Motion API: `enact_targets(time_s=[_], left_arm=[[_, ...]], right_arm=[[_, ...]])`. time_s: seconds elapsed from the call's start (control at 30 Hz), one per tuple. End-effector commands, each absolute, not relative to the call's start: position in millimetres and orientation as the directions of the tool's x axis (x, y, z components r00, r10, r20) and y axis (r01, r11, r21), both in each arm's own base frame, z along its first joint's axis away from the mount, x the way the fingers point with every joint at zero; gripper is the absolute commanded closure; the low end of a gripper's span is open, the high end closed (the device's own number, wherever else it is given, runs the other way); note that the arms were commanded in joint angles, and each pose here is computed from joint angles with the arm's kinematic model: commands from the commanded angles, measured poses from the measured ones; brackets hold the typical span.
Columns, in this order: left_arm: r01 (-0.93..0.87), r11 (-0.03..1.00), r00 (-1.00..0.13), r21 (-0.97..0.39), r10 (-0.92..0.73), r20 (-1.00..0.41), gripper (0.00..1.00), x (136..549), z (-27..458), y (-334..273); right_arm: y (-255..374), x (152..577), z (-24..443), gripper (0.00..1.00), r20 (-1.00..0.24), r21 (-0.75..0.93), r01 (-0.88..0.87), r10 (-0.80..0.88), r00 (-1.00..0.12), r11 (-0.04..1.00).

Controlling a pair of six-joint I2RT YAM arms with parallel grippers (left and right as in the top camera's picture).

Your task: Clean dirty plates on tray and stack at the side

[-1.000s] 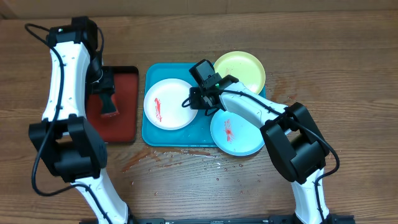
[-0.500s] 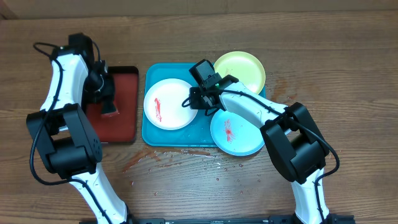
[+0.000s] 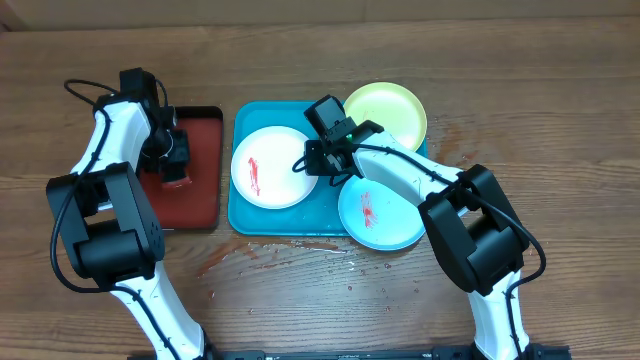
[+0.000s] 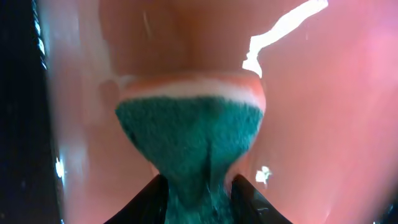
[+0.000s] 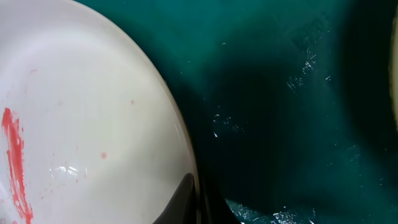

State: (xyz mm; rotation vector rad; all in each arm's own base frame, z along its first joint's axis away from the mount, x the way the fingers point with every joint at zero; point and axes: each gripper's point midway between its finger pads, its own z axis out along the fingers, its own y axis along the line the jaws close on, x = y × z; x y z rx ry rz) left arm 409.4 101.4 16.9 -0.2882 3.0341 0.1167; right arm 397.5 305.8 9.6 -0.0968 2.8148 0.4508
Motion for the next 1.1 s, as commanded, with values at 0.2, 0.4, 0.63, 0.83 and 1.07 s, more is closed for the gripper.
enact_targets(time_s=[0.2,0.4,0.63,0.83,1.07], left_arm=[[-0.193,0.981,-0.975,-0.011,-0.193,-0.111,0.81,413,7,88],[-0.219,0.975,-0.974,-0.043,-0.221,-0.055,0.96,397,-4,79],[-0.205,0.975,-0.97,-0.086,-0.214,-0.116,0.96,421,60,77],[-0.095,0.988,-0.971,-0.126,-0.12,-0.208,0.96,439,132,56],[0.113,0.97,-0.984,-0.213,0.079,-0.159,0.96,423,131,-48]], right_arm=[[304,390,-14,0.96,-0.255,0.264,-0.11,-0.041,-0.966,0.958],[302,388,-15,0.96,-0.246,0.26,-0.107,-0.041,-0.968,0.96],[305,383,-15,0.96,-0.214,0.288,-0.108,-0.046,-0.976,0.951],[303,379,-14,0.96,-0.161,0.34,-0.091,-0.037,-0.986,0.936],[290,376,-13,0.96,-0.073,0.399,-0.035,-0.006,-0.997,0.916]])
